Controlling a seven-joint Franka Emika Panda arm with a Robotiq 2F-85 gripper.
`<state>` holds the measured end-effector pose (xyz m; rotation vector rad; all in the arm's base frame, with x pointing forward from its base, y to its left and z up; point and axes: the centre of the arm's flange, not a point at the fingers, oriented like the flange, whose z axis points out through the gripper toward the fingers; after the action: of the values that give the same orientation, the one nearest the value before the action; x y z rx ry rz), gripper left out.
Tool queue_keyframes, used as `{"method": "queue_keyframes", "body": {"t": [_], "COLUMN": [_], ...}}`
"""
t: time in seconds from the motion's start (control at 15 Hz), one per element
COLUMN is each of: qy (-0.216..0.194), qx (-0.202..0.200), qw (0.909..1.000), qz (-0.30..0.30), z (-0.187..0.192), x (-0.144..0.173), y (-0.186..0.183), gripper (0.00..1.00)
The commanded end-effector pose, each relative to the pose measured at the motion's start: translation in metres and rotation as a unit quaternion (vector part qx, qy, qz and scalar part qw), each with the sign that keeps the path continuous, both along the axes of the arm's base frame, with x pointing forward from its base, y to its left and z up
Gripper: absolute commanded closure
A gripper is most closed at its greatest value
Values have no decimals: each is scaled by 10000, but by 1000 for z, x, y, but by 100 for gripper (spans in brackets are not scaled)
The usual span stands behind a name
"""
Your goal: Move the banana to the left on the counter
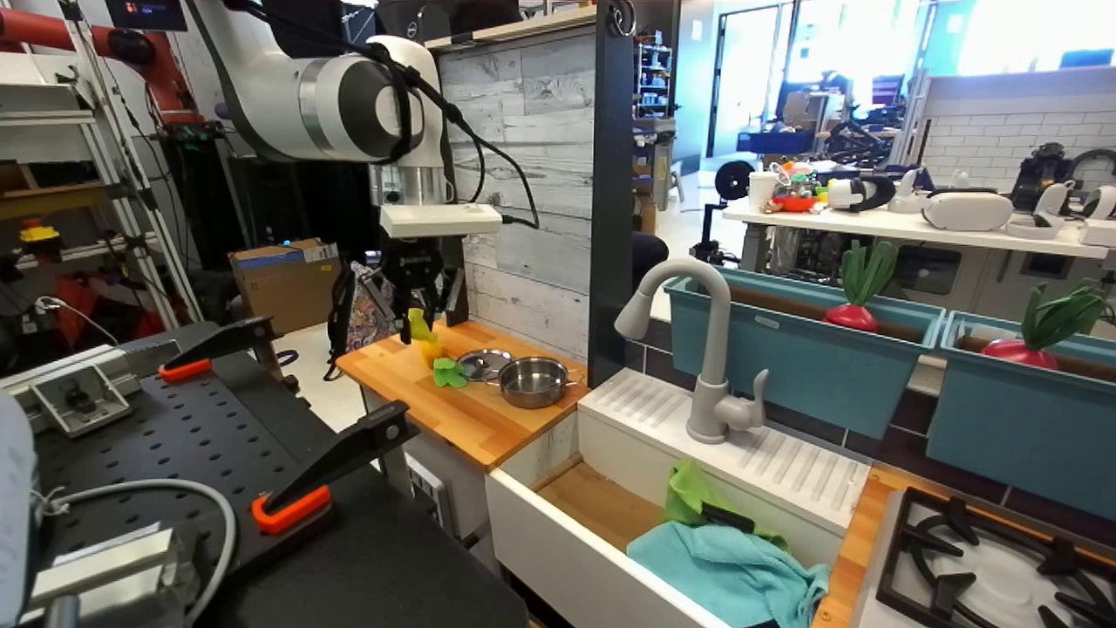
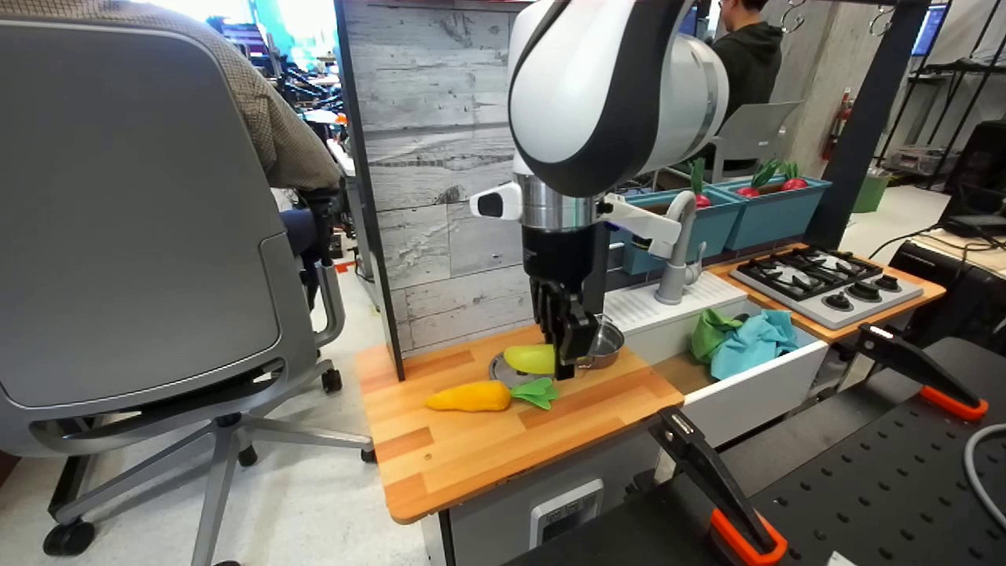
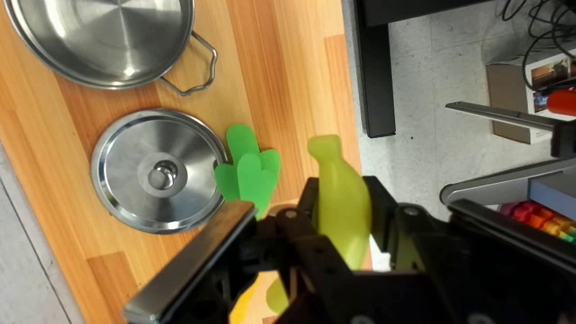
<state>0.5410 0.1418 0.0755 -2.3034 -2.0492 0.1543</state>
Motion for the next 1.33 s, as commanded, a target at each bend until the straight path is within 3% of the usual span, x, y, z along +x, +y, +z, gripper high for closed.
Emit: {"method": "queue_keyframes", "body": {"t": [0.0,0.73,0.8,0.93,1.27], "qy": [195,605,622,623,639], "qx": [-141,-419,-421,-420,-416], "qw": [9997,9973,9972,9972,9970], "qz": [86,77,64,49,96], "z": [-24,-86,-88,-90,-84], "x": [20,37,38,38,30], "y": [22,30,30,29,30], "gripper": [93,93,46,38,3]}}
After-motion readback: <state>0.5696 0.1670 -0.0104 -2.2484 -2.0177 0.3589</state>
